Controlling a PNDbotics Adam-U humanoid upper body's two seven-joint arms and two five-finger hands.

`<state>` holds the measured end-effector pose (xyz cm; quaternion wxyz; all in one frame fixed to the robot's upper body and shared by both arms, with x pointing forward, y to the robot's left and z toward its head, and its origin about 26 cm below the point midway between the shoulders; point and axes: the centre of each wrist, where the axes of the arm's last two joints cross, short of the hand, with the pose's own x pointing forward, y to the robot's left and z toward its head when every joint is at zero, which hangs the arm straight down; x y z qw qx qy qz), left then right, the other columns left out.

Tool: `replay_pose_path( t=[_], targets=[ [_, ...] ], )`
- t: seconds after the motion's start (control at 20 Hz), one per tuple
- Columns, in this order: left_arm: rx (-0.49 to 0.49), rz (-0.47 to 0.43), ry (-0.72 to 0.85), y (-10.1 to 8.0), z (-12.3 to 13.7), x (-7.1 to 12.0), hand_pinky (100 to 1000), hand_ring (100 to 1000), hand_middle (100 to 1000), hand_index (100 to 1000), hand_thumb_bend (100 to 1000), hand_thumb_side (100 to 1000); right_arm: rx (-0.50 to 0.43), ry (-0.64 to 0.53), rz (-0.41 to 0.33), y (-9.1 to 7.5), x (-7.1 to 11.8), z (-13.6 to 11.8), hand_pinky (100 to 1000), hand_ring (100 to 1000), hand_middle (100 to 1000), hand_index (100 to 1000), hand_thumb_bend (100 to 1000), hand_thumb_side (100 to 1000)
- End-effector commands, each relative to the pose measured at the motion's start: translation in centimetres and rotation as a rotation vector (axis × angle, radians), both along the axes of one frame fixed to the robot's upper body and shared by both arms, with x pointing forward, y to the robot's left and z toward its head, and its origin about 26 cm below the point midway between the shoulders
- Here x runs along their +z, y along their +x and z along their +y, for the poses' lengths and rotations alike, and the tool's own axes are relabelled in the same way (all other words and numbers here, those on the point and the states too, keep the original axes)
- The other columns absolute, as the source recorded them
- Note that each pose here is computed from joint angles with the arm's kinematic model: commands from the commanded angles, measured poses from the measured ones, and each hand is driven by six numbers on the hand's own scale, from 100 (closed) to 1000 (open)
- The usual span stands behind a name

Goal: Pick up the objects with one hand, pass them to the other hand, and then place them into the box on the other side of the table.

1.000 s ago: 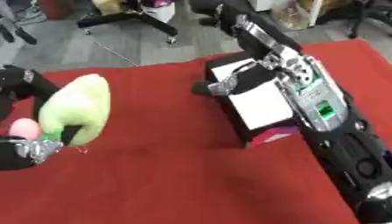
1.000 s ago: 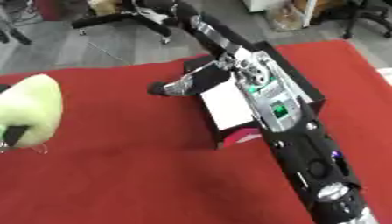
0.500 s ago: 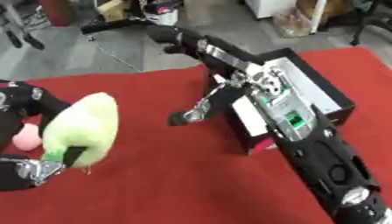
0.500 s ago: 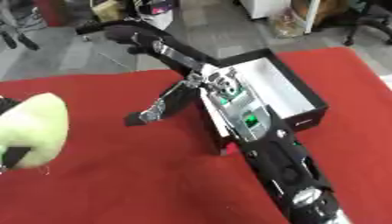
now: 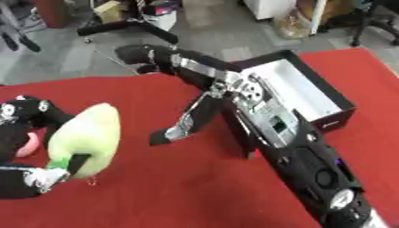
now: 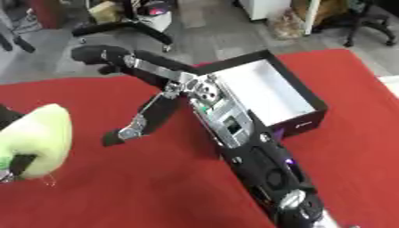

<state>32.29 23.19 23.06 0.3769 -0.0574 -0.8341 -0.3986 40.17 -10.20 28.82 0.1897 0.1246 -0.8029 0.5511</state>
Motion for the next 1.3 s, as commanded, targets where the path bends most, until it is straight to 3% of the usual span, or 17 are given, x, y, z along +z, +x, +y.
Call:
replay_pose_path(
  t=[0.05,0.45,0.95,1.3],
  targets=[
    [-0.011,-0.024,0.008,0.1,0.0,0.6,747,369,238,387,293,100,0.051,-0.004,-0.011,-0.8,1.2,0.7,952,1000,1000,957,620,105],
    [-0.037,-0.014,-0.005,0.5,-0.4,0.4,754,366,235,387,293,100,0.094,-0.033,0.043,-1.1,1.0,1.5,954,1000,1000,957,603,107],
    [-0.115,0.053,-0.042,1.7,-2.4,0.5,765,364,232,386,294,100,0.148,-0.072,0.141,-1.2,0.3,2.9,956,1000,1000,949,572,100],
    [-0.116,0.096,-0.049,2.9,-3.0,-0.2,771,364,230,386,294,100,0.17,-0.072,0.175,-1.7,0.5,3.2,945,1000,1000,919,565,100]
  ],
)
